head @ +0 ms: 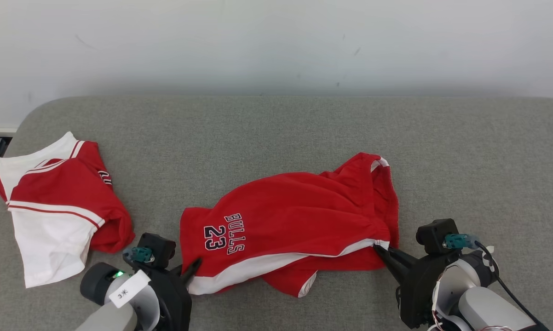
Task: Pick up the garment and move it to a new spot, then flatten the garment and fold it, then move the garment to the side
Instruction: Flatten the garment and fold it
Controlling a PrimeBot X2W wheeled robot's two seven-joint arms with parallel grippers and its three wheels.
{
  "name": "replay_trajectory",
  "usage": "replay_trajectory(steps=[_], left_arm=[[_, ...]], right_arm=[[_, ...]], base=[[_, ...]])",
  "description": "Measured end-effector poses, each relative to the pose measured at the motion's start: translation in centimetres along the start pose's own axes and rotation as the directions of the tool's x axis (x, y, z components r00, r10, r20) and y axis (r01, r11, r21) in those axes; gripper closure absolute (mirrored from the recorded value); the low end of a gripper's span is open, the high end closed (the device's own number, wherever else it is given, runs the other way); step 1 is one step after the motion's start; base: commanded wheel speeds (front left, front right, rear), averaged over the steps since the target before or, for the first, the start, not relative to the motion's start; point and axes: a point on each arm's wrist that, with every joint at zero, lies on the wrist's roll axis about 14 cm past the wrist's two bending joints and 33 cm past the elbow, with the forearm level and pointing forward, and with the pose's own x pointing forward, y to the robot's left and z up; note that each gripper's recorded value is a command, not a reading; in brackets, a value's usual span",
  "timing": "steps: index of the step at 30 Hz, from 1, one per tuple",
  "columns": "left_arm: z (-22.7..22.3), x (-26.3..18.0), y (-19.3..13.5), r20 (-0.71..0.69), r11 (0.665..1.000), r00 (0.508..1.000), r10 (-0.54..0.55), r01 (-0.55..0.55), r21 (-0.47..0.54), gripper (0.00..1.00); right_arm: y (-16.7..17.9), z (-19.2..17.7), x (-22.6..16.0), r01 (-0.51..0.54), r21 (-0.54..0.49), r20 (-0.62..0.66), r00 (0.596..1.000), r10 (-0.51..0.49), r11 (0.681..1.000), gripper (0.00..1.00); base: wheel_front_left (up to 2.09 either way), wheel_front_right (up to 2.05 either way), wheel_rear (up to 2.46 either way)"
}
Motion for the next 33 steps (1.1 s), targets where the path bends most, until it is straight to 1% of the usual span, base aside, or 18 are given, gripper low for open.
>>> replay_trajectory(steps=[3, 7, 9, 12, 14, 17, 18, 20, 22, 23, 25, 26, 27, 28, 29, 30, 31, 33], left_arm=[[0.6, -0.2, -0.2, 0.026, 1.000, 1.000, -0.004, 0.004, -0.005, 1.00], [0.8, -0.3, -0.3, 0.055, 0.998, 0.998, -0.004, 0.008, -0.064, 1.00], [1.1, -0.2, -0.2, 0.063, 0.998, 0.998, -0.010, 0.014, -0.063, 1.00], [2.4, 0.3, 0.2, 0.087, 0.994, 0.996, -0.015, 0.024, -0.106, 1.00], [4.7, 0.9, 1.6, 0.114, 0.991, 0.994, -0.001, 0.016, -0.130, 1.00], [9.8, 2.0, 4.4, 0.151, 0.994, 0.988, 0.022, -0.006, -0.108, 1.00], [11.9, 2.3, 5.3, 0.171, 0.993, 0.985, 0.029, -0.010, -0.116, 1.00], [16.5, 2.9, 7.0, 0.224, 0.994, 0.973, 0.050, -0.028, -0.102, 1.00], [23.3, 2.5, 8.5, 0.339, 0.997, 0.938, 0.070, -0.058, -0.045, 1.00], [27.3, 1.7, 9.0, 0.424, 0.997, 0.903, 0.074, -0.077, -0.009, 1.00], [35.0, -0.7, 8.9, 0.611, 0.994, 0.790, 0.051, -0.101, 0.048, 1.00], [38.0, -2.1, 8.7, 0.695, 0.993, 0.718, 0.042, -0.106, 0.050, 1.00], [39.6, -3.1, 8.9, 0.749, 0.991, 0.661, 0.041, -0.122, 0.053, 1.00], [40.1, -3.4, 8.9, 0.776, 0.989, 0.630, 0.033, -0.134, 0.066, 1.00], [39.8, -2.9, 9.1, 0.783, 0.987, 0.621, 0.029, -0.141, 0.075, 1.00], [38.8, -1.9, 9.5, 0.783, 0.988, 0.621, 0.043, -0.142, 0.059, 1.00], [37.0, -0.4, 9.8, 0.766, 0.991, 0.641, 0.053, -0.129, 0.039, 1.00], [30.5, 3.5, 10.0, 0.682, 0.996, 0.727, 0.081, -0.085, -0.027, 1.00]], right_arm=[[-0.1, 0.2, 0.0, 0.002, 0.005, 0.005, 1.000, -0.002, 1.000, 1.00], [0.1, 0.5, 0.2, -0.008, 0.020, -0.006, 1.000, 0.008, 1.000, 1.00], [0.2, 0.8, 0.5, -0.022, 0.014, -0.030, 0.999, 0.023, 1.000, 1.00], [-0.3, 2.0, 1.4, -0.029, 0.002, -0.074, 0.997, 0.029, 1.000, 1.00], [-0.8, 3.7, 2.3, -0.029, -0.005, -0.096, 0.995, 0.028, 1.000, 1.00], [-1.5, 7.2, 4.1, -0.020, 0.013, -0.128, 0.992, 0.021, 1.000, 1.00], [-1.9, 8.8, 4.6, -0.013, 0.010, -0.132, 0.991, 0.014, 1.000, 1.00], [-2.8, 13.6, 5.5, 0.014, 0.023, -0.070, 0.997, -0.013, 1.000, 1.00], [-3.6, 20.7, 5.7, 0.044, 0.021, 0.083, 0.995, -0.045, 0.999, 1.00], [-3.8, 25.2, 5.1, 0.055, 0.008, 0.203, 0.978, -0.055, 0.998, 1.00], [-3.7, 33.3, 3.0, 0.069, -0.022, 0.441, 0.896, -0.052, 0.997, 1.00], [-3.5, 36.3, 1.7, 0.061, -0.022, 0.540, 0.841, -0.039, 0.998, 1.00], [-3.3, 37.3, 1.5, 0.047, -0.031, 0.579, 0.815, -0.021, 0.998, 1.00], [-3.2, 37.1, 1.7, 0.036, -0.059, 0.593, 0.805, 0.006, 0.998, 1.00], [-3.5, 36.1, 2.6, 0.032, -0.079, 0.590, 0.807, 0.021, 0.996, 1.00], [-4.1, 34.2, 3.8, 0.031, -0.079, 0.568, 0.823, 0.019, 0.996, 1.00], [-4.9, 31.5, 5.3, 0.028, -0.059, 0.526, 0.850, 0.007, 0.998, 1.00], [-7.2, 24.1, 7.9, 0.044, 0.021, 0.413, 0.910, -0.048, 0.999, 1.00]], base=[[0.00, 0.00, 0.00], [0.00, 0.00, 0.00], [0.00, 0.00, 0.00], [0.00, 0.00, 0.00], [0.00, 0.00, 0.00], [0.00, 0.00, 0.00], [0.00, 0.00, 0.00], [0.00, 0.00, 0.00], [0.00, 0.00, 0.00], [0.00, 0.00, 0.00], [0.00, 0.00, 0.00], [0.00, 0.00, 0.00], [0.00, 0.00, 0.00], [0.00, 0.00, 0.00], [0.00, 0.00, 0.00], [0.00, 0.00, 0.00], [0.00, 0.00, 0.00], [0.00, 0.00, 0.00]])
